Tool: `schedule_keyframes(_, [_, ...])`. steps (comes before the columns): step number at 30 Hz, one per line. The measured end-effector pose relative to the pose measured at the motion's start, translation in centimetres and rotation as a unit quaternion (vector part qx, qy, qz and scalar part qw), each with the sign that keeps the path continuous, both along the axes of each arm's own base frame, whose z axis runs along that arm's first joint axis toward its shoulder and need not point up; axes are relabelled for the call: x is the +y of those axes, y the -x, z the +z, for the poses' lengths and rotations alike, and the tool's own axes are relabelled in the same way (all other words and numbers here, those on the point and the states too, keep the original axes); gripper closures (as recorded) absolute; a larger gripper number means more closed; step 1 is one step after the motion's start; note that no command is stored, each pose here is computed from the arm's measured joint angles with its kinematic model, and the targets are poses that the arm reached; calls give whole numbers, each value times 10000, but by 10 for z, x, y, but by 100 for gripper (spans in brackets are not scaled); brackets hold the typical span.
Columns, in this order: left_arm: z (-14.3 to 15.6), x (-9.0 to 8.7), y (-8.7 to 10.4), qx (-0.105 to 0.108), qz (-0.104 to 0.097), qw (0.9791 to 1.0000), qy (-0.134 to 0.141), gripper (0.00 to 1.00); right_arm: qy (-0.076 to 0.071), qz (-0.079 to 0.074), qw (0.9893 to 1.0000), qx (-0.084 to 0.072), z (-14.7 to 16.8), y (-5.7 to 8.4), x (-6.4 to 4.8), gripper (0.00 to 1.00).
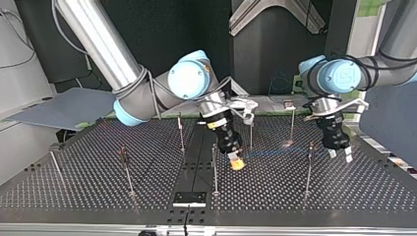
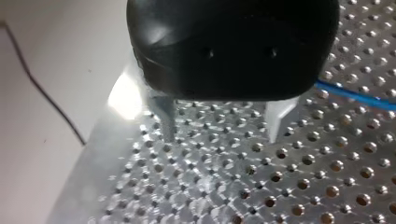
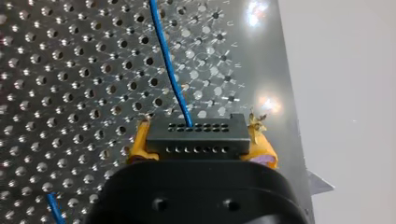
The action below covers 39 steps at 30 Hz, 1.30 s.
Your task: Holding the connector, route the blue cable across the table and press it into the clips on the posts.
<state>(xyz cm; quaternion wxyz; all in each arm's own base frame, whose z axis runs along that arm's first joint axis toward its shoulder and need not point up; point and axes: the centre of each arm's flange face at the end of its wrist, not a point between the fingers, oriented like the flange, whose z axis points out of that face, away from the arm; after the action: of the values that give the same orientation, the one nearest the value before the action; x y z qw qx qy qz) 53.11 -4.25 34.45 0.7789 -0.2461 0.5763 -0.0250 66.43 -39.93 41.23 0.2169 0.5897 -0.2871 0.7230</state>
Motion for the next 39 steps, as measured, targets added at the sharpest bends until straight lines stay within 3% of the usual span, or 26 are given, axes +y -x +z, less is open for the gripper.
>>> schedule_keyframes(3, [5,-2,11,25,43,9999,152,0,-71,-15,9999,82,-8,-1,0,100])
schedule_keyframes(8, [-1,-13,28,275,-151,9991,278,0,-139,-13,9998,166,-17,-3,1,100])
schedule_keyframes(17, [-14,-33,52,762,-500,9951,378,0,-244,10,9993,269,-35,-9,2,100])
schedule_keyframes(25, [4,-40,83,913,-563,9933,435,0,-320,-18,9988,372,-54,-12,-2,100])
schedule_keyframes(32, [15,-49,101,1096,-680,9911,317,0,-334,-34,9987,392,-57,-11,-5,100])
schedule_keyframes(39, [30,-66,115,1131,-1090,9876,-65,0,-343,-50,9986,388,-57,-9,-7,100])
